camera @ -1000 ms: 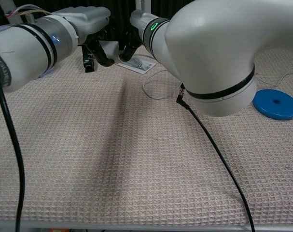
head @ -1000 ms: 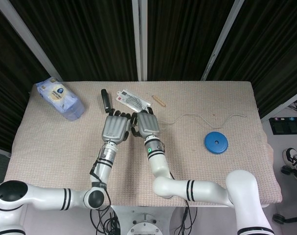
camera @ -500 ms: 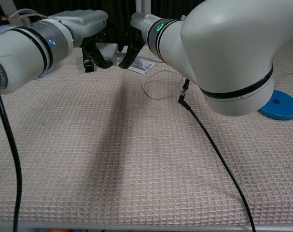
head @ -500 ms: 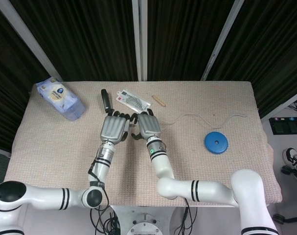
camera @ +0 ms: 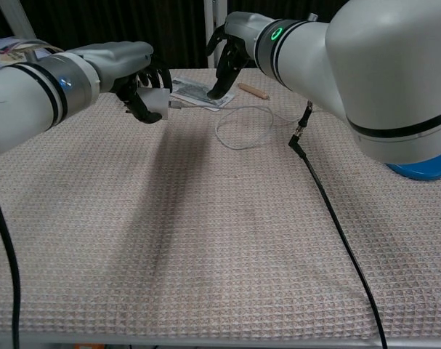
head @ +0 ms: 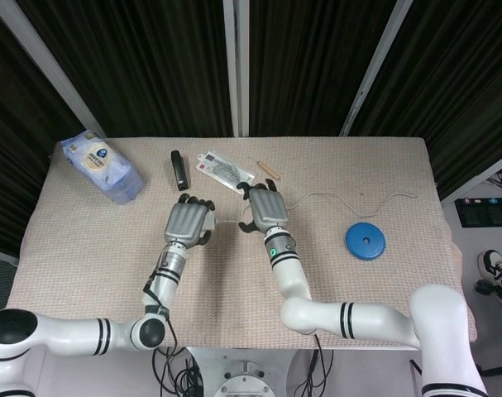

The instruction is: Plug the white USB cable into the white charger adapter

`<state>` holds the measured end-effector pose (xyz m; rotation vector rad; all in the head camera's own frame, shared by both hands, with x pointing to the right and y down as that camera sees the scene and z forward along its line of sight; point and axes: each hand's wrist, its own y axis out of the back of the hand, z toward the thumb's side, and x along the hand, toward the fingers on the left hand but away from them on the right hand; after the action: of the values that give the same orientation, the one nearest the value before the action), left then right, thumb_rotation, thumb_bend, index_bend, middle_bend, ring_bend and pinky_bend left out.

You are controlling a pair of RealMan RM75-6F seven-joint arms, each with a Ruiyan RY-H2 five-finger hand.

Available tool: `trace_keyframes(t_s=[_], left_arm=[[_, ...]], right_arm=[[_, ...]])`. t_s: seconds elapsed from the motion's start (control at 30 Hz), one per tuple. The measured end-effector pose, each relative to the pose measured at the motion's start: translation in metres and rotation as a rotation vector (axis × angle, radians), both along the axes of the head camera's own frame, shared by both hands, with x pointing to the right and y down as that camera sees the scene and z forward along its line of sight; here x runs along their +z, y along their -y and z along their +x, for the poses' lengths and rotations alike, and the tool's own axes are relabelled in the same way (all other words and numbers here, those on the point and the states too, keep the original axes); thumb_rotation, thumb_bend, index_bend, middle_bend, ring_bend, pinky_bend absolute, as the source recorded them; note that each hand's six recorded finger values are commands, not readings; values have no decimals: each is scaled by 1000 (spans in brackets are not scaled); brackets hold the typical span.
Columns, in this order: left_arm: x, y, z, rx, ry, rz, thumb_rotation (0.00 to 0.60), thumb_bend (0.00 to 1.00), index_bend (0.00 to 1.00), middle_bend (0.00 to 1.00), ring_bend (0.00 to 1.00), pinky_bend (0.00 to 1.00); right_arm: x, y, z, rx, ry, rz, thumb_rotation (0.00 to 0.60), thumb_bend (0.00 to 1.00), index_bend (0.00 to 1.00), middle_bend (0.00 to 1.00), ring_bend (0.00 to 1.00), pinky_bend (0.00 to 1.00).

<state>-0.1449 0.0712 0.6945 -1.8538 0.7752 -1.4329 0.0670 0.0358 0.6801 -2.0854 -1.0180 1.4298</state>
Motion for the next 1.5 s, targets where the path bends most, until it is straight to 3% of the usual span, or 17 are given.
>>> trace_keyframes(t_s=[0.37,0.7,1.5], left_arm=[[-4,-1,1,-24,-54,-28,600,399,428,413,220,163],[-20,0,16,-7,-80,-4,600,399,428,413,220,163],[-21,0,17,-1,-66,2,600,399,428,413,220,164]], right_arm=[[11,-12,-9,-16,11,-31,600,286,438,377,161,0],[14,-18,-26,-12,38,-28,600,303,500,402,161,0],[14,-18,-27,2,44,-14,600,323,586,438,174,0]])
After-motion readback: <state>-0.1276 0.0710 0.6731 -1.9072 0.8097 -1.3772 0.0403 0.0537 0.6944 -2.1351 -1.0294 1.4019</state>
